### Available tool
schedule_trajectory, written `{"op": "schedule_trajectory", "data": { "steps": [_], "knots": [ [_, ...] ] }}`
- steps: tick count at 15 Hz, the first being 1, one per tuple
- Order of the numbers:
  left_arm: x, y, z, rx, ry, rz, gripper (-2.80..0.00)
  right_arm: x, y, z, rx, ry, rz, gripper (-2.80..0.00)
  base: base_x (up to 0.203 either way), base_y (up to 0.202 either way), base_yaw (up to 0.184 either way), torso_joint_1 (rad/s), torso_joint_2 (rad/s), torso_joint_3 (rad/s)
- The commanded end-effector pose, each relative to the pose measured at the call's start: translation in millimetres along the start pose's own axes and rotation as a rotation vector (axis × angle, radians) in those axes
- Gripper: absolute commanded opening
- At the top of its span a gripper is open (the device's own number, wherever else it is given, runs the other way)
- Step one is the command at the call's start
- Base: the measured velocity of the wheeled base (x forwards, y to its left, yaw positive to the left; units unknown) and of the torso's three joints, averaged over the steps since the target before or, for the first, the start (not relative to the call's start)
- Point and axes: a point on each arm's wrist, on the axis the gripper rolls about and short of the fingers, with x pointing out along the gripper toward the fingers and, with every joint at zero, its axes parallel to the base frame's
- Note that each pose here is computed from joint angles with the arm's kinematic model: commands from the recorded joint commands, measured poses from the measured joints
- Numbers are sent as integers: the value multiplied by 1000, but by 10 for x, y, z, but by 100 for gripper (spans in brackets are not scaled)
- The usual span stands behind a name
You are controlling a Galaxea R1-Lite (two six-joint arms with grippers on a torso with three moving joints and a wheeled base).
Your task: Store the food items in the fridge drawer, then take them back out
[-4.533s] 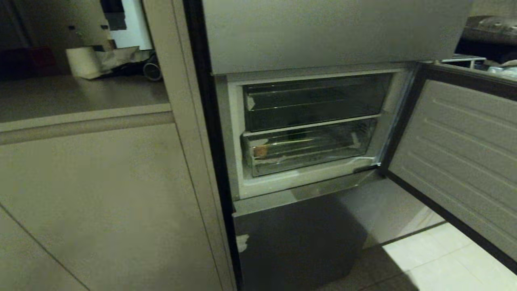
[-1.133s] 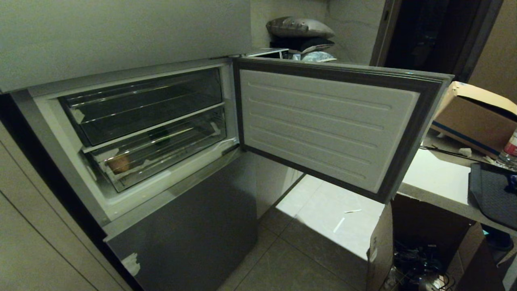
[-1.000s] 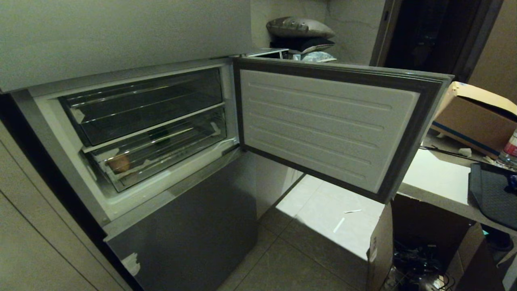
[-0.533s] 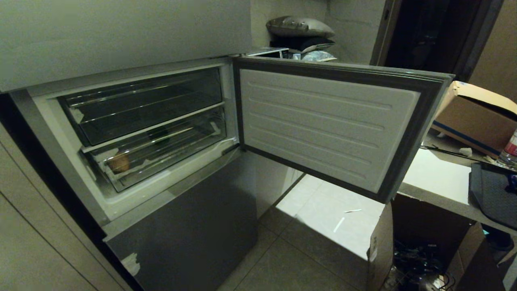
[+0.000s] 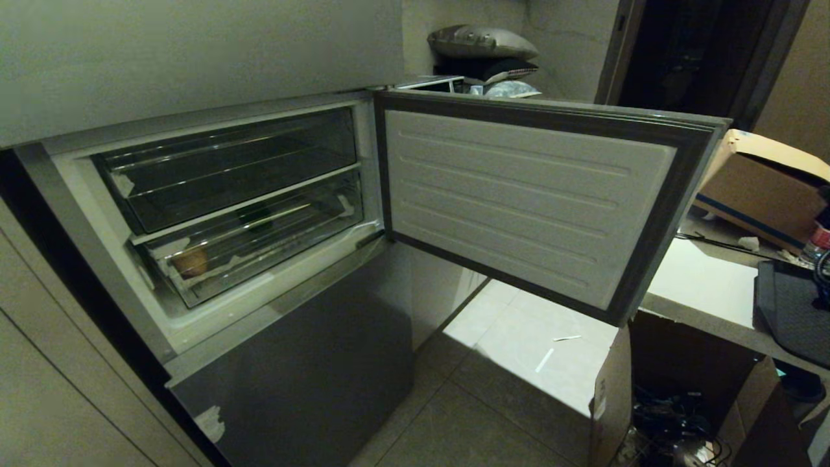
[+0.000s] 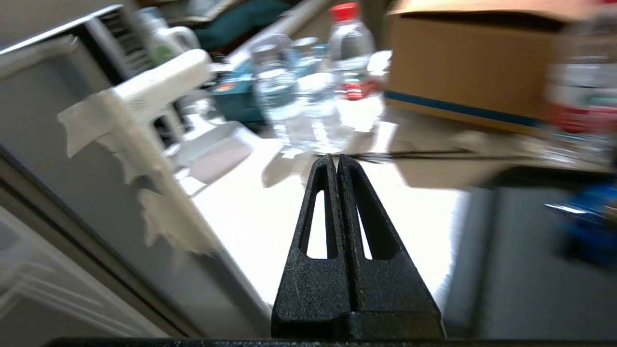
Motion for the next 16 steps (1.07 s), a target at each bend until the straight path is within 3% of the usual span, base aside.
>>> {"op": "schedule_trajectory", "data": {
  "steps": [1,5,16],
  "knots": [
    [0,0,0,0,-1,0,-280,283,74,-330,14,45,58,-280,0,0,0,0,0,0],
    [0,0,0,0,-1,0,-280,459,177,-400,51,33,120,-280,0,0,0,0,0,0],
    [0,0,0,0,-1,0,-280,571,217,-348,48,41,248,-280,0,0,0,0,0,0]
  ]
}}
